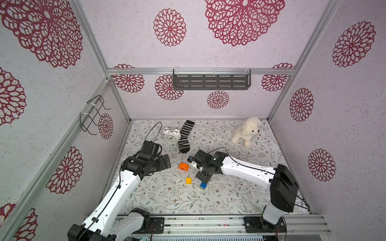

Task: Assemble an ice cream with lego
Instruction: Pick up the lego brick from the center of the board.

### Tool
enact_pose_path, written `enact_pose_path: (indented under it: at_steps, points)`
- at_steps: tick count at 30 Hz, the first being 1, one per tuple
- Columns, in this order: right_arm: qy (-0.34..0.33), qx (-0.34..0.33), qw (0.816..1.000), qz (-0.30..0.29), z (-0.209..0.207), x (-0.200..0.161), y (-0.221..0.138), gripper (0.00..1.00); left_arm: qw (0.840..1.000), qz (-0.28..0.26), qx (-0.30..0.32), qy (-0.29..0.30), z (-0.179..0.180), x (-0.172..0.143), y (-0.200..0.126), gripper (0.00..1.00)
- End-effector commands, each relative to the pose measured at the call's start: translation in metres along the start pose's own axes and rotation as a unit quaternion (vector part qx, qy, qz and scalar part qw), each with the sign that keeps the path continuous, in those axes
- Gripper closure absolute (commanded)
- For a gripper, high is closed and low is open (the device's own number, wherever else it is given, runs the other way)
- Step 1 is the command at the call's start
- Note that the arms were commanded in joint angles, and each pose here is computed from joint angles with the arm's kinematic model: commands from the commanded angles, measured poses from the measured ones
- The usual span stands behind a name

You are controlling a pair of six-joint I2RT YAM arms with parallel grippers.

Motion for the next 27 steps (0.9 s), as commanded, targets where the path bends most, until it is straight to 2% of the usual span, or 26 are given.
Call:
enact_pose_path:
  at_steps: [1,8,13,18,27]
  points:
    - [0.081,-0.058,0.995,-0.027,-0.045,-0.014,-0.019,0.35,0.999,0.035,0.008,-0.001,-0.017,-0.020,0.010,0.08]
    - [0.132,-0.081,0.985,-0.075,-0.073,-0.037,-0.024,0.37,0.997,0.078,0.015,-0.007,-0.057,-0.053,0.045,0.11]
    - [0.138,-0.078,0.982,-0.100,-0.078,-0.040,-0.027,0.38,0.993,0.104,0.054,0.032,-0.084,-0.068,0.078,0.13]
    - [0.146,-0.085,0.979,-0.111,-0.087,-0.042,-0.029,0.40,0.982,0.136,0.109,0.070,-0.089,-0.080,0.110,0.17]
    - [0.164,-0.086,0.974,-0.130,-0.095,-0.048,-0.035,0.43,0.979,0.163,0.113,0.051,-0.094,-0.097,0.138,0.26]
Point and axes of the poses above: each gripper's point midway between its finger pads, its own y axis out along the fingers, its own z axis along the line the jaws close on, x = y × z, the point moved 1 cm from there along -y, back along the fingers
